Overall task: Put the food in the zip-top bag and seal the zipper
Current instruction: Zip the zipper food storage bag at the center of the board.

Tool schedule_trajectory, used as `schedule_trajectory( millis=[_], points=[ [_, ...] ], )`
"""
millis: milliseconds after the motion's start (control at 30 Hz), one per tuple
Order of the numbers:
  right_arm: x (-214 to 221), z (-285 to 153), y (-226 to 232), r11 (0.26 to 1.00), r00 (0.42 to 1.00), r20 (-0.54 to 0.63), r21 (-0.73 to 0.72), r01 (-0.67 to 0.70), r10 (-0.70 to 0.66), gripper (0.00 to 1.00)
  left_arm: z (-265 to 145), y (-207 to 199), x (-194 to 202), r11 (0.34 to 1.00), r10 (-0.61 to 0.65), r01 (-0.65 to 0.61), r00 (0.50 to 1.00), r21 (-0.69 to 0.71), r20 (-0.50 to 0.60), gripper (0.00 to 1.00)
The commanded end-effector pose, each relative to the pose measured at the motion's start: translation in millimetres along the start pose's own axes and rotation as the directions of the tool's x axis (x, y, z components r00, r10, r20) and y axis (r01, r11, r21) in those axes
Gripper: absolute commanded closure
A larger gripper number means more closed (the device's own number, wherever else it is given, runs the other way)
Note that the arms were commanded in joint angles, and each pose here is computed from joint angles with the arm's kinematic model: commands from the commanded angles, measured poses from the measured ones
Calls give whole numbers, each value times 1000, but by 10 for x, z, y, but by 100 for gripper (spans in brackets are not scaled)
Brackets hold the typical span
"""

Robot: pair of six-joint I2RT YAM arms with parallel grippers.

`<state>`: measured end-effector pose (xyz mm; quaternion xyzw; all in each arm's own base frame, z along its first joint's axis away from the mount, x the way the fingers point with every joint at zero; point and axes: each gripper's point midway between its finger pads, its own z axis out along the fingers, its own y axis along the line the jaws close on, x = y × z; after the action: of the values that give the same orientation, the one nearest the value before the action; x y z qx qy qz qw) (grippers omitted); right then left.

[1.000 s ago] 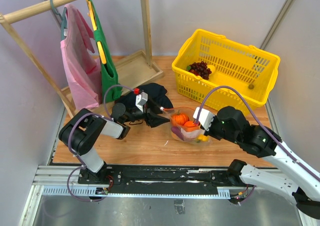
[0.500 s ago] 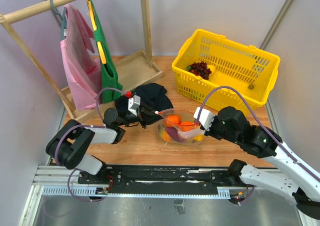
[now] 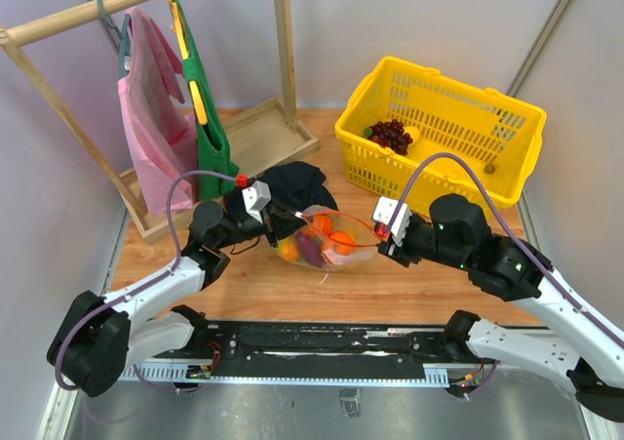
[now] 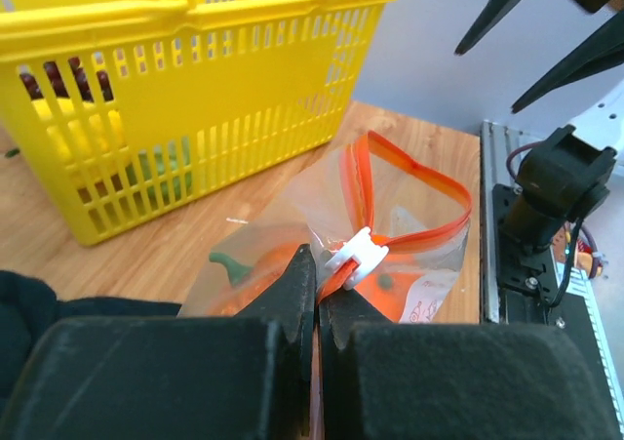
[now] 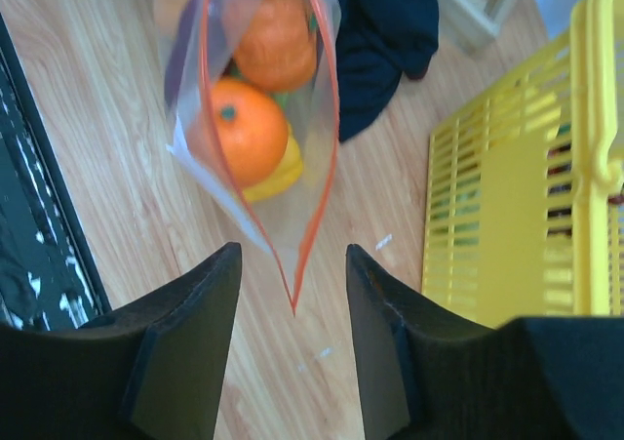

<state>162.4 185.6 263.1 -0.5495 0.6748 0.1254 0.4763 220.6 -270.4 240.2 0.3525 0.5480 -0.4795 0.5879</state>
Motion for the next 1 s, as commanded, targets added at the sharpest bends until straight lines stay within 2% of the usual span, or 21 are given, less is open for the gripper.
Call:
schedule_trajectory(
  millis=[0,233,467,600,967],
  points=[
    [-526,69,-48,999,987,162,-44,-2,9,51,-20,109,-16,998,-10,5,997,-69,-73,100],
    [-1016,319,-94,995,953,302,-84,44,-16,48,-60,100,-37,992,-77,61,986,-109,-148,100],
    [-1406,588,-91,988,906,422,-127,88,-27,57,-81,35,-37,987,-129,107,975,-123,-182,100],
    [-1542,762,-30,981,897,442,-173,92,-6,63,-72,10,-45,986,-137,113,969,-126,-205,100],
    [-1533,1143,142,964,909,416,-252,84,29,69,-79,-43,-77,989,-116,95,973,-113,-199,100]
  ],
)
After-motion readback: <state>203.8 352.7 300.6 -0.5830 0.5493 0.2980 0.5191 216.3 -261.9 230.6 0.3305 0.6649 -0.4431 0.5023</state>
